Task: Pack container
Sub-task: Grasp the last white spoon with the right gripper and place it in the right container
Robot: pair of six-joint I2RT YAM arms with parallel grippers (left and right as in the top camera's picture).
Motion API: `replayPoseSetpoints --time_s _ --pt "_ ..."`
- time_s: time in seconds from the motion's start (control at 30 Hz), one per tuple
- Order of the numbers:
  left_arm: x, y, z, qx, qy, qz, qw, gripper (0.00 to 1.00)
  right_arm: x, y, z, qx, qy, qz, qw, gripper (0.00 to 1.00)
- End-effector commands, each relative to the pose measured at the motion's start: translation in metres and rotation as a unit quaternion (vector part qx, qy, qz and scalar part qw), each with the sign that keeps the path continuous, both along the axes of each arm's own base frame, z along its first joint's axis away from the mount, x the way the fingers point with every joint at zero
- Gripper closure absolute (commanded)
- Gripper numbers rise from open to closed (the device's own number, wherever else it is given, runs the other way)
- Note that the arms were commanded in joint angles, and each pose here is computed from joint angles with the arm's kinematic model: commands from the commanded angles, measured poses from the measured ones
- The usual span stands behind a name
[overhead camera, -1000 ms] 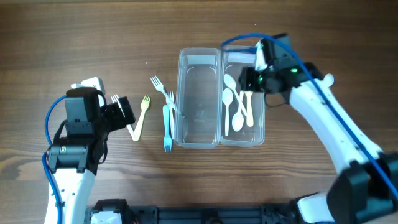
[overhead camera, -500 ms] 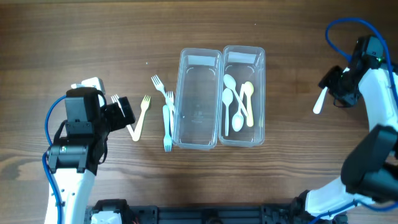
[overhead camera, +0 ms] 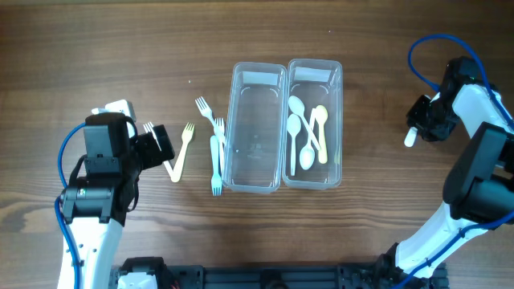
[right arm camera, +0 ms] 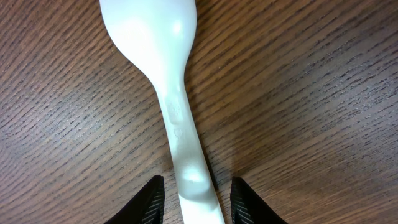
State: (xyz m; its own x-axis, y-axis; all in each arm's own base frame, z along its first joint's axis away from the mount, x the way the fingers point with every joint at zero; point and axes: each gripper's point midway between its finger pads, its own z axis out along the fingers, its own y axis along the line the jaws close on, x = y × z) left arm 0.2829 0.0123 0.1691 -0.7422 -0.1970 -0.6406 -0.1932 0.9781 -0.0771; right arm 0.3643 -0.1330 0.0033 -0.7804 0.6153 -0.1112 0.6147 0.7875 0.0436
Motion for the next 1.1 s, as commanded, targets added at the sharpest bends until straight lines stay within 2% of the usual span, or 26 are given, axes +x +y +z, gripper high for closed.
replayPoseSetpoints --time_s 0.0,0.2,0.33,0.4,0.57,0.63,0.77,0.83,0.93,1.07 --pt "0.004 0.001 0.009 0.010 -0.012 -0.005 1.000 0.00 0.000 0.000 -0.009 0.001 0.008 0.011 1.000 0.66" --pt "0.004 0.001 0.009 0.010 -0.012 -0.005 1.000 0.00 -0.009 0.002 -0.032 0.010 0.040 0.011 0.999 0.68" --pt "0.004 0.001 0.009 0.010 -0.012 -0.005 1.000 0.00 -0.008 0.006 -0.031 0.022 0.036 0.013 0.999 0.93" --pt "0.004 0.001 0.009 0.010 -0.012 -0.005 1.000 0.00 -0.002 0.016 -0.024 0.050 0.021 0.016 0.998 0.94" --pt "0.004 0.001 0.009 0.010 -0.012 -0.005 1.000 0.00 0.019 0.037 0.050 0.035 -0.054 0.050 0.997 0.96" --pt "0.004 0.001 0.009 0.010 -0.012 -0.005 1.000 0.00 0.027 0.056 0.099 0.017 -0.111 0.079 0.991 0.96" --pt "0.004 0.001 0.009 0.010 -0.012 -0.005 1.000 0.00 0.019 0.140 0.199 0.020 -0.234 0.180 0.955 0.96" --pt "0.004 0.001 0.009 0.010 -0.012 -0.005 1.000 0.00 0.007 0.182 0.220 0.031 -0.255 0.230 0.939 0.96" --pt "0.004 0.001 0.009 0.010 -0.012 -0.005 1.000 0.00 -0.012 0.226 0.196 0.056 -0.215 0.273 0.936 0.96" --pt "0.004 0.001 0.009 0.010 -0.011 -0.005 1.000 0.00 -0.030 0.273 0.121 0.079 -0.144 0.316 0.934 0.96"
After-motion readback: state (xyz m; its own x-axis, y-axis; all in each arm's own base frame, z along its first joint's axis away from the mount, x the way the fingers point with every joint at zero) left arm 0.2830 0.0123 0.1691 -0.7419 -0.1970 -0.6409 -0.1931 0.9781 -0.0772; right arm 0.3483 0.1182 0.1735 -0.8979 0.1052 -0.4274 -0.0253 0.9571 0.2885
